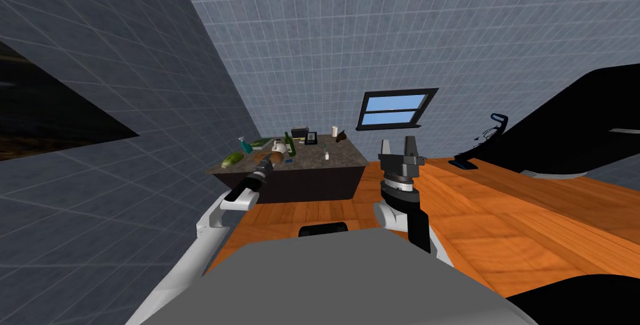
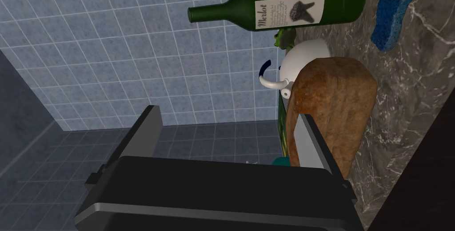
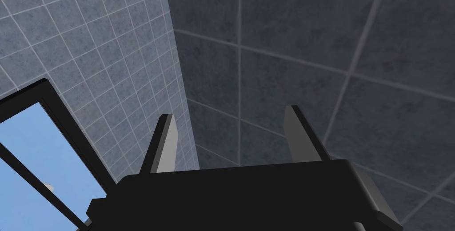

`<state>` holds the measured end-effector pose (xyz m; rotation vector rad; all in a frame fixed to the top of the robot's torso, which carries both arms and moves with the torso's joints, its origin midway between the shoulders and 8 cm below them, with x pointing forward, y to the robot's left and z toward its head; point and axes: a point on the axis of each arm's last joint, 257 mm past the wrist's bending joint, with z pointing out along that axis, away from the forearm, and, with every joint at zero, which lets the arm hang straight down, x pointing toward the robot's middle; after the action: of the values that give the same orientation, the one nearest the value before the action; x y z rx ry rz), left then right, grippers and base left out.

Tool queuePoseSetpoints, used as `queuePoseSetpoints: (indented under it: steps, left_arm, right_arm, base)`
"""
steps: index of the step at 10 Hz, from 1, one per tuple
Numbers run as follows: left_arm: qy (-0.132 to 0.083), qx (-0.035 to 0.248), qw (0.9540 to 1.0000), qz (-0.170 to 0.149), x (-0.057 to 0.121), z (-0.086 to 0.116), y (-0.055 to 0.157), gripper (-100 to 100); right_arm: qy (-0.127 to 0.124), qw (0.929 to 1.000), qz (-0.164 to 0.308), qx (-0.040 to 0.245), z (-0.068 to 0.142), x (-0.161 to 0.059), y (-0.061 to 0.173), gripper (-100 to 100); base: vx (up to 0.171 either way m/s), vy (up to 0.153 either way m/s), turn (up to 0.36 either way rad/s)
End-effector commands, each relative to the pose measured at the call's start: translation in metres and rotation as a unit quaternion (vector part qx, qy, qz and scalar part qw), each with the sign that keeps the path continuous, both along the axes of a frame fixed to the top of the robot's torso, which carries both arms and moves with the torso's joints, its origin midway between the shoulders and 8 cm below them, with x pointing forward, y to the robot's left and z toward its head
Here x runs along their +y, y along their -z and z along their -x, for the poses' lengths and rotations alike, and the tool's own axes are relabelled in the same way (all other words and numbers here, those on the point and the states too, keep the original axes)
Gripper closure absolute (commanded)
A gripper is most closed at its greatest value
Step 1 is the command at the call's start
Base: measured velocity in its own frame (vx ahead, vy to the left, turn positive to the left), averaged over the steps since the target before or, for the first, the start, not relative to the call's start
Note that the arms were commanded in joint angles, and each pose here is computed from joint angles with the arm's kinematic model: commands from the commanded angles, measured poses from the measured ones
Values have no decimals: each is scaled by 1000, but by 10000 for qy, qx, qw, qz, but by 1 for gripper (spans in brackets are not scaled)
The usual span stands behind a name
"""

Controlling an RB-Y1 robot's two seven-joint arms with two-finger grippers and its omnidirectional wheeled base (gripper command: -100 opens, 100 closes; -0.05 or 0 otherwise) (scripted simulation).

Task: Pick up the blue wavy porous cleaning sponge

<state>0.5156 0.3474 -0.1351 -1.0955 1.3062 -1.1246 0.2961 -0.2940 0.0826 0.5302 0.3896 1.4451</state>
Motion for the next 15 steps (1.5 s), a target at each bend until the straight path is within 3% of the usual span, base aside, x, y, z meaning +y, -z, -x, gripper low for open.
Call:
queuePoseSetpoints:
  steps: [1, 6, 12, 13, 15]
  left_arm:
    - [-87, 279, 9996, 43, 8, -3, 15, -100]
    - [-316, 971, 9945, 217, 31, -14, 42, -100]
    - [-596, 1745, 9821, 388, 55, -18, 71, -100]
    - [-675, 1939, 9775, 483, 64, -22, 76, -100]
    - [-731, 2109, 9736, 474, 66, -18, 84, -100]
  right_arm:
    - [0, 10000, 0, 0, 0, 0, 0, 0]
    - [0, 10000, 0, 0, 0, 0, 0, 0]
    - [1, 10000, 0, 0, 0, 0, 0, 0]
    - [1, 10000, 0, 0, 0, 0, 0, 0]
    - [1, 10000, 0, 0, 0, 0, 0, 0]
  base:
    - [8, -35, -46]
    - [15, -33, -49]
    - [25, -20, -44]
    - [31, -14, -85]
    - [26, -8, -26]
